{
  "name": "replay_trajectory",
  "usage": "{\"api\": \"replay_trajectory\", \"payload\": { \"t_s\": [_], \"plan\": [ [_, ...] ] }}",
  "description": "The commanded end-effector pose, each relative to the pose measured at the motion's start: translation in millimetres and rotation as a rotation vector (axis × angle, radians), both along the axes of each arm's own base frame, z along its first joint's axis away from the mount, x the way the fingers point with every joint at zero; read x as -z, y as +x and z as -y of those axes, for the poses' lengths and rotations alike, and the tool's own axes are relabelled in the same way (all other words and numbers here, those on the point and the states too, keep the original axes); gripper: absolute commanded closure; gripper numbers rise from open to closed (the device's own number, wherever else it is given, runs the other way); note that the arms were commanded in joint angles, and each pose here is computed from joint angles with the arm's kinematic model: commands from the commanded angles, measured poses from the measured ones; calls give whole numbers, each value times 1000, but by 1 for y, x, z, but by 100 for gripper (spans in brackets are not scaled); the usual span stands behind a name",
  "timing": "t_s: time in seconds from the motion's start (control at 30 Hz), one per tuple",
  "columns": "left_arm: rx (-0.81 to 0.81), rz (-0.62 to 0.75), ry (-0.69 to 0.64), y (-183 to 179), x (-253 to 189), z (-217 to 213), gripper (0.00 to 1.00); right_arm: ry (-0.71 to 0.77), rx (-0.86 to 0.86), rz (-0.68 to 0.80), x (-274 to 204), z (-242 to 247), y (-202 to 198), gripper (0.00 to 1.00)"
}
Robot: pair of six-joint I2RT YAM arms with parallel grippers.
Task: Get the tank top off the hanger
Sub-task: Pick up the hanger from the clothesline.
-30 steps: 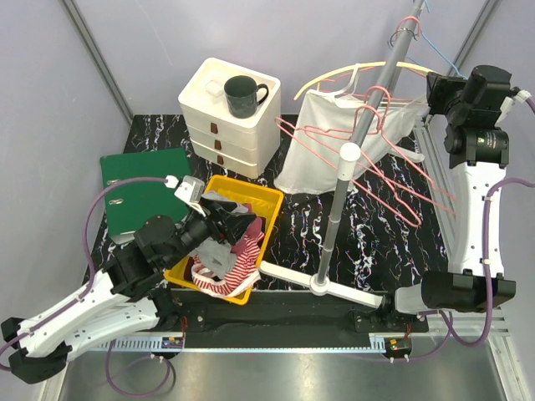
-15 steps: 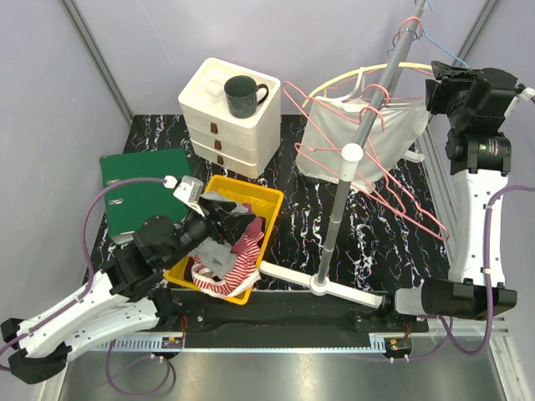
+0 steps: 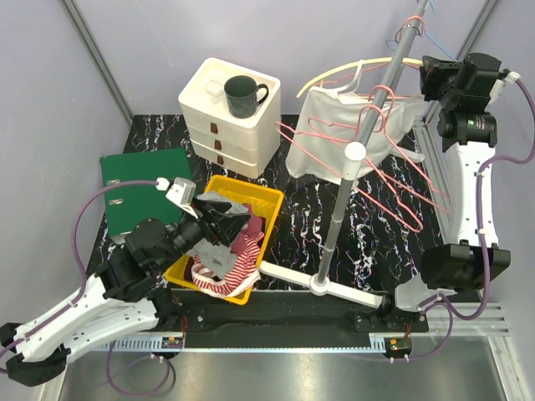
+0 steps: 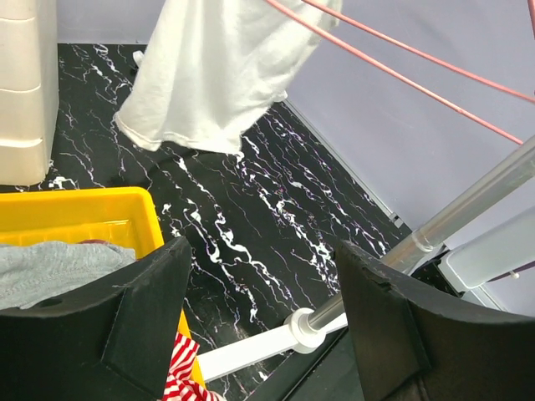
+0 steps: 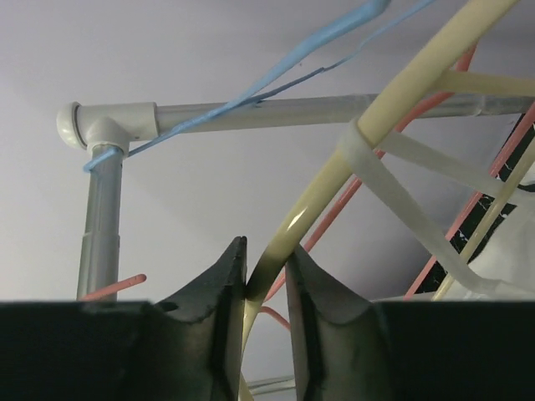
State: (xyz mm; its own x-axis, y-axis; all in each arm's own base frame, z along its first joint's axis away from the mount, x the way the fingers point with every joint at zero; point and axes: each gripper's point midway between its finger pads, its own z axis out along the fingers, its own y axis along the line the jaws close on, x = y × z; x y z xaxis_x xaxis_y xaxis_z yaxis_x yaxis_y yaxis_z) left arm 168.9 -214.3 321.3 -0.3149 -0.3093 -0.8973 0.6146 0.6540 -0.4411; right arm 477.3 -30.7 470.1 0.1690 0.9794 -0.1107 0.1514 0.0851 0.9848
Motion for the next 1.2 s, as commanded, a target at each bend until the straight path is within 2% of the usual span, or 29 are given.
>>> {"api": "replay_trajectory", "payload": {
  "t_s": [0.0, 0.1, 0.2, 0.43, 0.6, 0.77, 0.93, 1.17],
  "plan": [
    [-25, 47, -29, 2, -22, -6, 26, -41, -37, 123, -49, -10, -7, 79],
    [-18, 44, -30, 2, -21, -5, 26, -47, -44, 150, -61, -15, -16, 92],
    [-8, 43, -41, 0, -22, -3, 26, -44, -45, 171, -70, -17, -25, 100],
    [-7, 34, -39, -1, -21, -5, 26, -25, -70, 220, -91, -28, -42, 100],
    [-55, 41, -29, 0, -25, -18, 25, -77, -73, 242, -106, -47, -51, 100],
    [-72, 25, -36, -1, -26, -24, 24, -96, -126, 223, -100, -77, -45, 100],
    [-58, 0, -33, -3, -29, -22, 23, -124, -100, 205, -93, -87, -45, 100],
    [-31, 49, 30, -3, -76, -23, 27, -140, -47, 113, -52, -84, -47, 100]
  ]
}}
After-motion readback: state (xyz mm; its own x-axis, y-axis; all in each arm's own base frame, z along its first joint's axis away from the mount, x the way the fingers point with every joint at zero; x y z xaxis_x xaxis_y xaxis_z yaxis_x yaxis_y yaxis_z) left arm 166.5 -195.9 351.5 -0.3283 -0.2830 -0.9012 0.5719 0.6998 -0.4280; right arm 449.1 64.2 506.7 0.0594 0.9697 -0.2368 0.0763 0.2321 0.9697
